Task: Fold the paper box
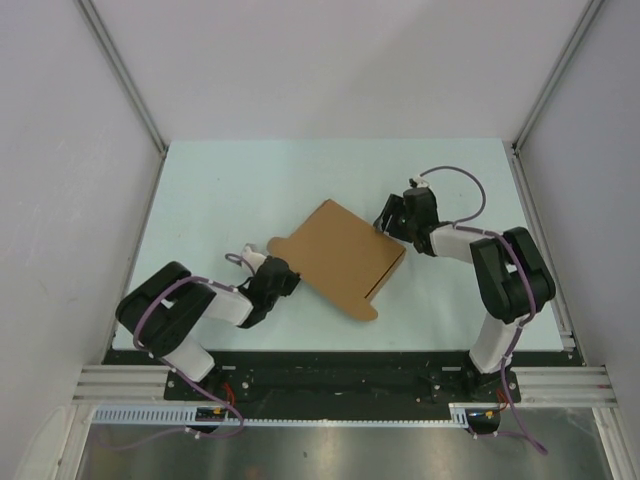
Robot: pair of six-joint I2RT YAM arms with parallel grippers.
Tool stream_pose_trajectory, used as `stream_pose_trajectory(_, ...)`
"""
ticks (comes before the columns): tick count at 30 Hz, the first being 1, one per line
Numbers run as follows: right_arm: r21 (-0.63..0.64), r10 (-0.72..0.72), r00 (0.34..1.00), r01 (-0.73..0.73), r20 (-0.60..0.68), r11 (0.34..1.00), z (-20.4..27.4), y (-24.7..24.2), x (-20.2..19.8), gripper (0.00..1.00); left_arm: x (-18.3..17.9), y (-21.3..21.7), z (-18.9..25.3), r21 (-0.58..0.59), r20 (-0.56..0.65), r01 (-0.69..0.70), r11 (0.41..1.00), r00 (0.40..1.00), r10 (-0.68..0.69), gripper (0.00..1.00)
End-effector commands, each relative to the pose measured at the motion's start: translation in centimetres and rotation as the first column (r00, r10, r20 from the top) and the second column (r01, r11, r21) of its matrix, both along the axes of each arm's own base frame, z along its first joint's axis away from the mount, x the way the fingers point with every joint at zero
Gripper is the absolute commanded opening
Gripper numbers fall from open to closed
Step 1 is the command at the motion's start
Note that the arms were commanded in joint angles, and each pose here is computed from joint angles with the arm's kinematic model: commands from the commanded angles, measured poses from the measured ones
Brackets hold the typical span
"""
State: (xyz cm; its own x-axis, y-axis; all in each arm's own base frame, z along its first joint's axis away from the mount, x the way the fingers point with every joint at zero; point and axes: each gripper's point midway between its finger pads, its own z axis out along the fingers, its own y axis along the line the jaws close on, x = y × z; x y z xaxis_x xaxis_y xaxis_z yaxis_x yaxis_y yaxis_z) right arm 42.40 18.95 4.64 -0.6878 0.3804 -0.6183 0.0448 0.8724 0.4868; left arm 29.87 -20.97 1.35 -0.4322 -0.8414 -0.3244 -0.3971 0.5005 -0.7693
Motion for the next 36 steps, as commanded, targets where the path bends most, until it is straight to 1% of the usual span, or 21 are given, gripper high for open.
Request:
stream_pose_trajectory(1, -0.019, 0.066, 0.995, -0.067, -0.072, 0.998, -1.2, 1.2, -4.8, 0.63, -0.2, -0.6, -0.9, 0.018, -0.021, 0.023, 1.000, 1.000, -0.023, 0.16)
stream_pose_trajectory(3, -0.017, 0.089, 0.992, -0.091, -0.086, 0.996, -1.5, 1.8, -6.8, 0.62, 0.1, -0.4, -0.6, 0.028, -0.005, 0.011, 1.000, 1.000, -0.011, 0.16)
stream_pose_trajectory(5, -0.010, 0.090, 0.993, -0.091, -0.070, 0.996, -0.9, 2.2, -7.7, 0.62, 0.4, -0.3, -0.1, 0.035, 0.005, 0.005, 0.999, 1.000, -0.005, 0.16)
stream_pose_trajectory(8, -0.022, 0.083, 0.994, -0.085, -0.068, 0.996, -0.7, 1.8, -8.4, 0.62, -0.1, 0.6, 0.0, 0.059, -0.001, -0.014, 0.998, 1.000, 0.014, 0.16)
stream_pose_trajectory(9, -0.019, 0.081, 0.996, -0.082, -0.045, 0.996, 0.3, 1.8, -8.3, 0.62, -0.4, 1.2, -0.3, 0.080, -0.012, -0.026, 0.996, 1.000, 0.027, 0.16)
stream_pose_trajectory(11, -0.055, 0.054, 0.998, -0.055, -0.027, 0.997, 0.8, 0.9, -8.3, 0.64, -1.0, 2.2, 0.0, 0.093, -0.013, -0.046, 0.995, 0.999, 0.048, 0.15)
stream_pose_trajectory(12, -0.056, 0.044, 0.999, -0.044, -0.002, 0.997, 1.9, 0.6, -8.2, 0.64, -1.6, 3.1, -0.5, 0.127, -0.032, -0.059, 0.990, 0.997, 0.064, 0.15)
stream_pose_trajectory(13, -0.068, 0.029, 0.999, -0.028, 0.017, 0.997, 2.5, 0.2, -8.0, 0.64, -1.7, 3.4, 0.3, 0.118, -0.016, -0.068, 0.991, 0.997, 0.071, 0.15)
stream_pose_trajectory(15, -0.076, 0.025, 0.997, -0.019, 0.080, 0.997, 4.5, -0.2, -7.6, 0.65, -2.5, 4.5, 0.0, 0.150, -0.040, -0.082, 0.985, 0.995, 0.089, 0.15)
stream_pose_trajectory(16, -0.086, 0.011, 0.995, -0.002, 0.103, 0.996, 5.1, -0.6, -7.4, 0.65, -2.4, 4.8, 0.9, 0.146, -0.018, -0.097, 0.985, 0.995, 0.100, 0.15)
stream_pose_trajectory(18, -0.075, 0.014, 0.987, -0.002, 0.158, 0.997, 7.2, -0.5, -7.2, 0.65, -3.0, 5.7, 0.9, 0.189, -0.031, -0.102, 0.977, 0.994, 0.109, 0.15)
stream_pose_trajectory(20, -0.074, 0.025, 0.982, -0.012, 0.188, 0.997, 8.6, -0.2, -6.9, 0.65, -3.2, 6.6, 1.8, 0.204, -0.013, -0.128, 0.970, 0.991, 0.134, 0.16)
stream_pose_trajectory(21, -0.067, 0.043, 0.979, -0.030, 0.197, 0.997, 9.1, 0.1, -7.0, 0.65, -3.8, 7.3, 1.3, 0.237, -0.037, -0.132, 0.962, 0.989, 0.145, 0.17)
stream_pose_trajectory(23, -0.056, 0.084, 0.972, -0.073, 0.218, 0.996, 10.0, 1.3, -7.3, 0.64, -4.2, 8.3, 1.8, 0.229, -0.030, -0.171, 0.958, 0.983, 0.183, 0.17)
stream_pose_trajectory(24, -0.054, 0.112, 0.964, -0.102, 0.241, 0.993, 10.5, 2.1, -7.3, 0.63, -4.9, 8.9, 1.4, 0.249, -0.048, -0.175, 0.953, 0.980, 0.193, 0.18)
stream_pose_trajectory(25, -0.043, 0.168, 0.956, -0.162, 0.240, 0.986, 10.4, 3.6, -8.0, 0.61, -5.0, 9.1, 1.7, 0.229, -0.043, -0.195, 0.954, 0.977, 0.210, 0.19)
stream_pose_trajectory(27, -0.025, 0.236, 0.939, -0.238, 0.250, 0.971, 10.4, 5.7, -8.8, 0.60, -5.7, 10.2, 1.3, 0.254, -0.057, -0.219, 0.942, 0.969, 0.240, 0.22)
stream_pose_trajectory(30, -0.025, 0.326, 0.925, -0.327, 0.194, 0.945, 8.1, 8.3, -10.5, 0.54, -6.0, 11.1, 2.0, 0.260, -0.041, -0.249, 0.933, 0.963, 0.268, 0.21)
stream_pose_trajectory(31, -0.023, 0.341, 0.924, -0.342, 0.174, 0.939, 7.4, 8.7, -10.8, 0.52, -6.0, 11.4, 2.2, 0.258, -0.036, -0.263, 0.930, 0.959, 0.282, 0.21)
stream_pose_trajectory(34, -0.050, 0.375, 0.921, -0.372, 0.108, 0.927, 4.8, 9.3, -11.8, 0.51, -6.3, 12.1, 2.4, 0.245, -0.022, -0.283, 0.927, 0.955, 0.297, 0.21)
stream_pose_trajectory(36, -0.072, 0.382, 0.922, -0.377, 0.070, 0.923, 3.3, 9.3, -12.1, 0.50, -6.1, 11.6, 2.8, 0.193, -0.003, -0.281, 0.940, 0.958, 0.287, 0.21)
